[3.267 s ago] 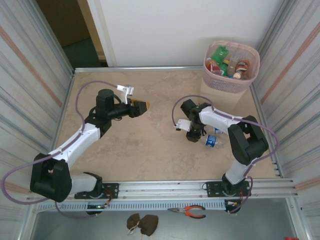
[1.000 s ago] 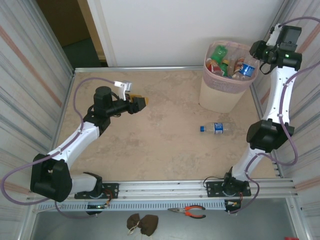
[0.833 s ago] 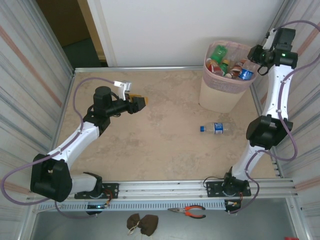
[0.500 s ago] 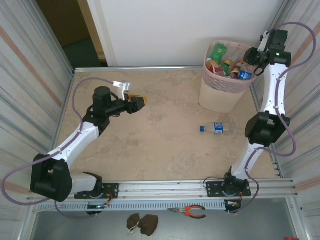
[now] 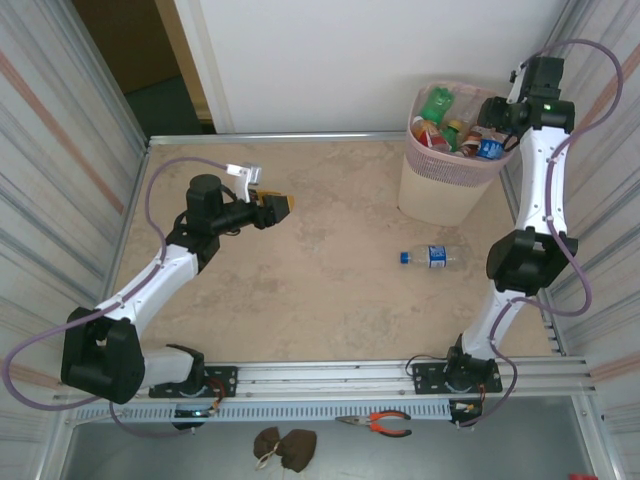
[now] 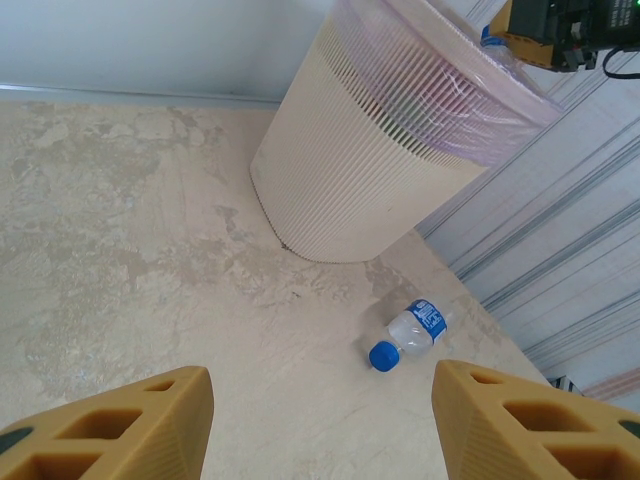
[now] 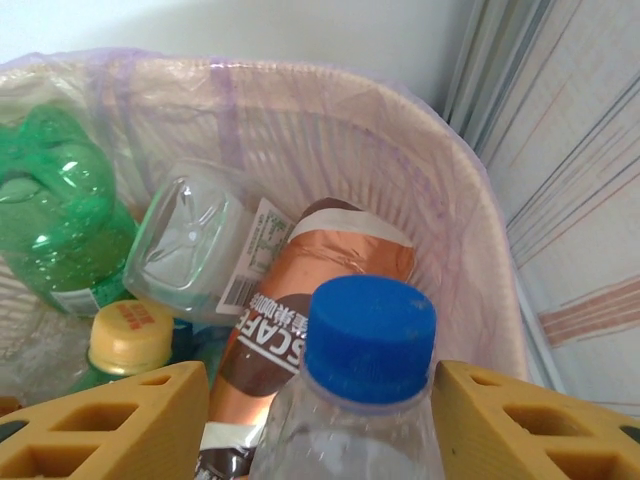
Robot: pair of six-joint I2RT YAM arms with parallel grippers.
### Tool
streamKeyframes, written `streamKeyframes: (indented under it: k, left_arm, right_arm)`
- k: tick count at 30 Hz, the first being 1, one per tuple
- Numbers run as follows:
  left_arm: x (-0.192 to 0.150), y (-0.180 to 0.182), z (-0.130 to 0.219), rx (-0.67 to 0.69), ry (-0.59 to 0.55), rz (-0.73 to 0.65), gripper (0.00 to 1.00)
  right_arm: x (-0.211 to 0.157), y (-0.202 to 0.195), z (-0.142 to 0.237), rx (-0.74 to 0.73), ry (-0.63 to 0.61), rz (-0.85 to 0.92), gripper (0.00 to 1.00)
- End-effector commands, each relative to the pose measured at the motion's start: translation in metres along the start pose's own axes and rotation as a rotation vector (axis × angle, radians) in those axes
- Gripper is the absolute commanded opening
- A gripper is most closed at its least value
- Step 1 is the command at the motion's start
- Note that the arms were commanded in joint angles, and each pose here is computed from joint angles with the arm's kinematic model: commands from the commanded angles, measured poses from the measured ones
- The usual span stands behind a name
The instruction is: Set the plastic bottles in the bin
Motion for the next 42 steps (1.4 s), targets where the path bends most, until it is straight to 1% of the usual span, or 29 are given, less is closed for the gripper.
streamKeyframes:
  k: [1, 7, 10, 14, 18, 22, 25, 28, 34, 37, 42]
  left_arm:
    - [0.002, -0.003, 0.006, -0.009, -0.022, -0.020, 0.60]
    - [0.004, -0.007, 0.009, -0.030, -0.021, -0.046, 0.61]
    - [0.007, -0.010, 0.010, -0.043, -0.024, -0.064, 0.61]
    - [0.010, -0.013, 0.011, -0.060, -0.030, -0.081, 0.61]
    - [0.012, -0.016, 0.014, -0.067, -0.044, -0.088, 0.61]
    - [0.012, -0.018, 0.017, -0.068, -0.051, -0.092, 0.61]
    - [0.013, -0.019, 0.019, -0.064, -0.060, -0.096, 0.61]
    - [0.015, -0.022, 0.021, -0.064, -0.069, -0.102, 0.61]
    - [0.016, -0.022, 0.022, -0.062, -0.080, -0.098, 0.61]
    - [0.016, -0.022, 0.022, -0.057, -0.084, -0.095, 0.61]
    - [0.015, -0.022, 0.023, -0.057, -0.080, -0.090, 0.61]
  right_arm:
    - [0.002, 0.002, 0.041, -0.042, -0.063, 0.046, 0.60]
    - [-0.003, 0.004, 0.065, -0.051, -0.096, 0.059, 0.63]
    - [-0.009, 0.005, 0.067, -0.036, -0.098, 0.057, 0.60]
    - [-0.022, 0.005, 0.052, 0.010, -0.050, 0.033, 0.51]
    - [-0.039, 0.006, 0.028, 0.043, 0.017, 0.008, 0.41]
    - [-0.057, -0.001, 0.003, 0.030, 0.083, -0.012, 0.35]
    - [-0.062, -0.004, -0.007, 0.024, 0.129, -0.025, 0.32]
    - [-0.059, -0.002, 0.004, 0.018, 0.107, -0.019, 0.32]
    - [-0.050, 0.012, 0.050, 0.052, 0.003, 0.027, 0.34]
    - [-0.056, 0.027, 0.070, 0.095, -0.016, 0.096, 0.37]
    - [-0.079, 0.055, 0.096, 0.181, -0.021, 0.263, 0.39]
Point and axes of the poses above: each hand's point on the last joint's axis, 136 mm out from that joint toward the fingers, its own z axis back along the fingers, its own y axis along the line the jaws close on, x = y × z, the point moved 10 cm from there along z, back along the fingers, and after that the axes turned 3 degrees about -z, right-handed, at the moved point
